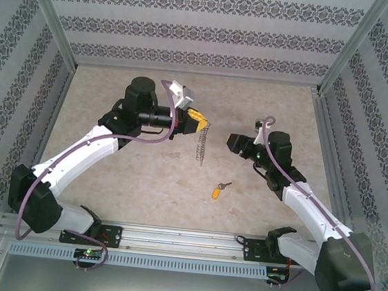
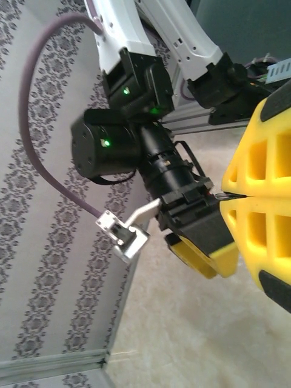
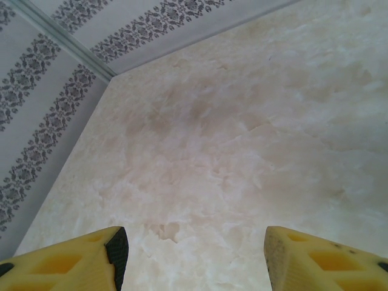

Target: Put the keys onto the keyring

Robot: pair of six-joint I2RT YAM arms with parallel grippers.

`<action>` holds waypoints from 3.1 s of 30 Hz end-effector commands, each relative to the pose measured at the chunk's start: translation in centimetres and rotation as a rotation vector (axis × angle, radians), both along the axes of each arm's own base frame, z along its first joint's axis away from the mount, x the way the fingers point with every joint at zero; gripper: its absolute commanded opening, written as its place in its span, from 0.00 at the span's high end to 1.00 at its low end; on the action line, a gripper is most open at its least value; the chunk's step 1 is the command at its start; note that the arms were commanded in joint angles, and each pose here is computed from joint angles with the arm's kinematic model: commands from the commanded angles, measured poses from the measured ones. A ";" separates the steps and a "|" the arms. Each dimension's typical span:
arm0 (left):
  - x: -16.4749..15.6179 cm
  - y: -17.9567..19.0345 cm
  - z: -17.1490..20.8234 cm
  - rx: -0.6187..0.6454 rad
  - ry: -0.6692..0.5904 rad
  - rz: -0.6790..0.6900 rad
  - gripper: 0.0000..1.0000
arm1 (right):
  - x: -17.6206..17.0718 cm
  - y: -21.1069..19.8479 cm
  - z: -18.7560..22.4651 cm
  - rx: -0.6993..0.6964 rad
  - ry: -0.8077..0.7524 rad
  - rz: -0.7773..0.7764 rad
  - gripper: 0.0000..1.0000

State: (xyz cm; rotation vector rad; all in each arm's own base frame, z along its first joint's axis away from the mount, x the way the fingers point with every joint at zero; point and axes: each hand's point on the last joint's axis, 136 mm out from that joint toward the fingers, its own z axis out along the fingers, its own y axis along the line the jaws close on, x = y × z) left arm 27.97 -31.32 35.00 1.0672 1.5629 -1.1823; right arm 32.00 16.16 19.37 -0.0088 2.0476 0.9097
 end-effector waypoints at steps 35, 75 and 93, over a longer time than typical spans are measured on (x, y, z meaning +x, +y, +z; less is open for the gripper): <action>-1.4 -1.4 -2.2 0.131 0.072 -0.215 1.00 | -8.5 8.1 12.9 0.155 -0.500 0.767 0.58; 3.0 1.3 2.8 -0.156 0.008 0.136 0.50 | -5.3 7.2 12.6 0.160 -0.542 0.655 1.00; 1.8 0.2 0.3 -0.260 0.098 -0.021 0.61 | -4.8 6.6 14.4 0.205 -0.589 0.601 1.00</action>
